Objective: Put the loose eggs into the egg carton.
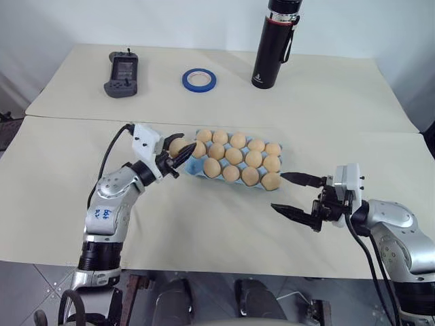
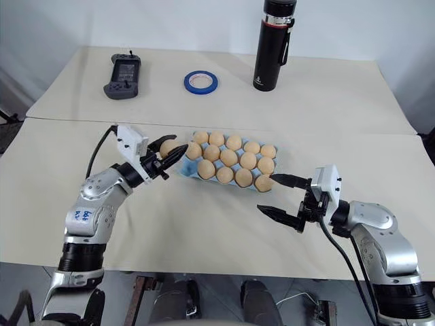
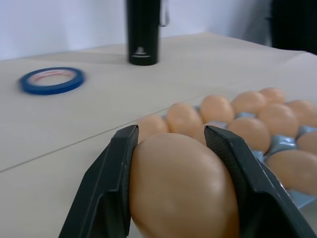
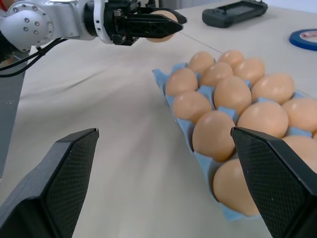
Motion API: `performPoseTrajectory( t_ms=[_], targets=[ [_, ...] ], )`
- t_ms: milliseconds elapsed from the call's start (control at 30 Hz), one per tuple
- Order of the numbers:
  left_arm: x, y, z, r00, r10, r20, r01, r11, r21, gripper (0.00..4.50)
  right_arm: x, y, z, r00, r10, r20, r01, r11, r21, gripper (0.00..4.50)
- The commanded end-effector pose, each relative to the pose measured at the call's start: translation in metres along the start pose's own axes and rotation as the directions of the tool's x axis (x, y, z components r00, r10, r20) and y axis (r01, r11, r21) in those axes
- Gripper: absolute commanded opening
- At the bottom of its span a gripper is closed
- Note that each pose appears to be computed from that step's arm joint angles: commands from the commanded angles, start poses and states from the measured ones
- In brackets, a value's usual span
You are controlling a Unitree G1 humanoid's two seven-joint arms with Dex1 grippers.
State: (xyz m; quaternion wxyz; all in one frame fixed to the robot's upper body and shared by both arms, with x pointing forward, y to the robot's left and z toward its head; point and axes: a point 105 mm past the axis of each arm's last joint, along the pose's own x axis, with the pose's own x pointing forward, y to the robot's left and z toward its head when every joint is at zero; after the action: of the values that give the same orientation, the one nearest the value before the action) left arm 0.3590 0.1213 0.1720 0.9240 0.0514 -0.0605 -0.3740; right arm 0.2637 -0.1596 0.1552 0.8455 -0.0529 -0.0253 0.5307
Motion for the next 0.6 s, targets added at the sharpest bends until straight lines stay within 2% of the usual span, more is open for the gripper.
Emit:
performPoseTrajectory(
  t_ms=[33,67,100,267,400,533,600],
  targets=[
    [0.005,-0.004,0.005,0.999,-0.053,0.005,0.053,0.998,0.034,2.18,-0.003,0.002,0.013,0.999,-0.021,0.034,0.023,0.998,-0.054,4.5],
    [0.005,-0.005,0.002,0.998,-0.068,-0.015,0.068,0.997,0.033,2.57,-0.003,0.002,0.012,0.999,-0.023,0.032,0.025,0.998,-0.053,4.5],
    [0.004,-0.007,-0.001,0.996,-0.086,-0.032,0.087,0.996,0.03,2.72,-0.004,0.003,0.012,0.999,-0.025,0.03,0.026,0.998,-0.053,4.5],
    [0.003,-0.007,-0.002,0.995,-0.089,-0.038,0.09,0.995,0.039,4.36,-0.004,0.003,0.011,0.999,-0.038,0.029,0.04,0.998,-0.05,4.5],
    [-0.001,-0.001,0.004,0.998,-0.066,-0.023,0.068,0.996,0.062,4.44,-0.002,0.002,0.01,0.999,-0.04,0.028,0.042,0.998,-0.046,4.5],
    [-0.01,0.015,0.024,0.999,0.006,0.052,-0.01,0.998,0.068,4.44,-0.001,0.0,0.01,0.999,-0.039,0.026,0.04,0.998,-0.044,4.5],
    [-0.016,0.019,0.025,0.999,0.03,0.039,-0.032,0.997,0.066,4.44,0.0,-0.001,0.009,0.999,-0.037,0.025,0.038,0.998,-0.043,4.5]
  ],
)
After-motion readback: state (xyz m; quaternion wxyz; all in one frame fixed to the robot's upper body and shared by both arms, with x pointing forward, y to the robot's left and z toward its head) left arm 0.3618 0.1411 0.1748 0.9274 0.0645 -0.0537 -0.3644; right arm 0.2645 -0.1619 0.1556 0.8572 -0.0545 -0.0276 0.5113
